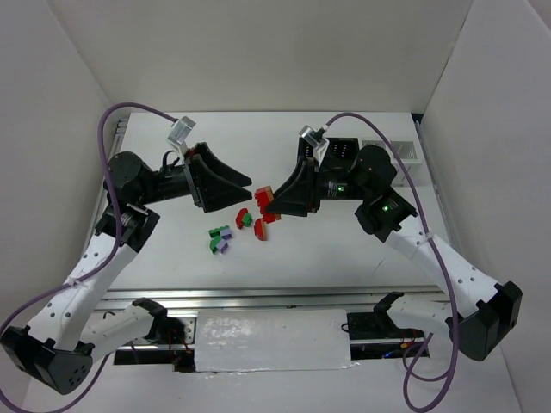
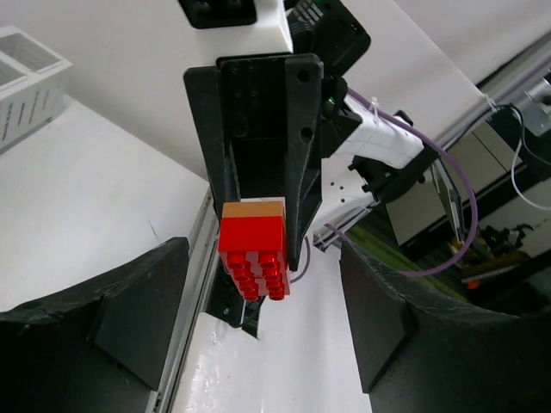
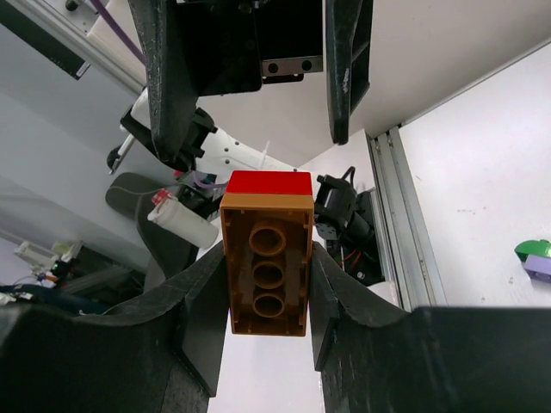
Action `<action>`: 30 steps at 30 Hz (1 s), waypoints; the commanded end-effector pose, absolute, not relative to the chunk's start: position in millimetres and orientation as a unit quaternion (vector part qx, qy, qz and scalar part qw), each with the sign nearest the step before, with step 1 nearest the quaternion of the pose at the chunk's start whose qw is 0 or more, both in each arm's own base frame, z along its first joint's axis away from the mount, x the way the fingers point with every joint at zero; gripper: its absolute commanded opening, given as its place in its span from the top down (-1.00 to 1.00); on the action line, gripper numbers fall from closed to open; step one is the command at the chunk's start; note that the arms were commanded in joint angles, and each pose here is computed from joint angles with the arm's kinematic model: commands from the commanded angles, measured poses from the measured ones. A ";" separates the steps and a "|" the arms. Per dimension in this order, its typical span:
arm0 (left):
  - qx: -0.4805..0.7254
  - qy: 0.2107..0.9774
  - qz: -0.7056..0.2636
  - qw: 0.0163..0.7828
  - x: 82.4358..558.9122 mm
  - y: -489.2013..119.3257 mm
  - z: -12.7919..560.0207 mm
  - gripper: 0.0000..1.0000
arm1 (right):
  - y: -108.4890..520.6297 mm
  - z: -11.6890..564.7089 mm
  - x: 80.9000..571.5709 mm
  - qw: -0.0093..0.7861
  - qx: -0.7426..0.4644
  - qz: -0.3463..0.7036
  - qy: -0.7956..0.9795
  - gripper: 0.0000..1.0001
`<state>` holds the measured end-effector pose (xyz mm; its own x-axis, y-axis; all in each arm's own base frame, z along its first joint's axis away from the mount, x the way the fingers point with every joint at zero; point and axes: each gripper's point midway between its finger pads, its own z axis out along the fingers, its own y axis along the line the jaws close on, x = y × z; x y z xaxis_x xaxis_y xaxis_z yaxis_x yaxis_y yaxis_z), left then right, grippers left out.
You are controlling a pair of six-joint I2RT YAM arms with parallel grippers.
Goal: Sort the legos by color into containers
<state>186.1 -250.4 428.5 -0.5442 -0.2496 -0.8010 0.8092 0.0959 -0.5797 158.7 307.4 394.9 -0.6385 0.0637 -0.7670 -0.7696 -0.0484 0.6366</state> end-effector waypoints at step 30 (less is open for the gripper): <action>0.282 0.597 -0.655 0.367 181.0 -283.4 428.1 1.00 | 302.6 421.0 157.6 0.350 -0.313 0.665 0.581 -0.35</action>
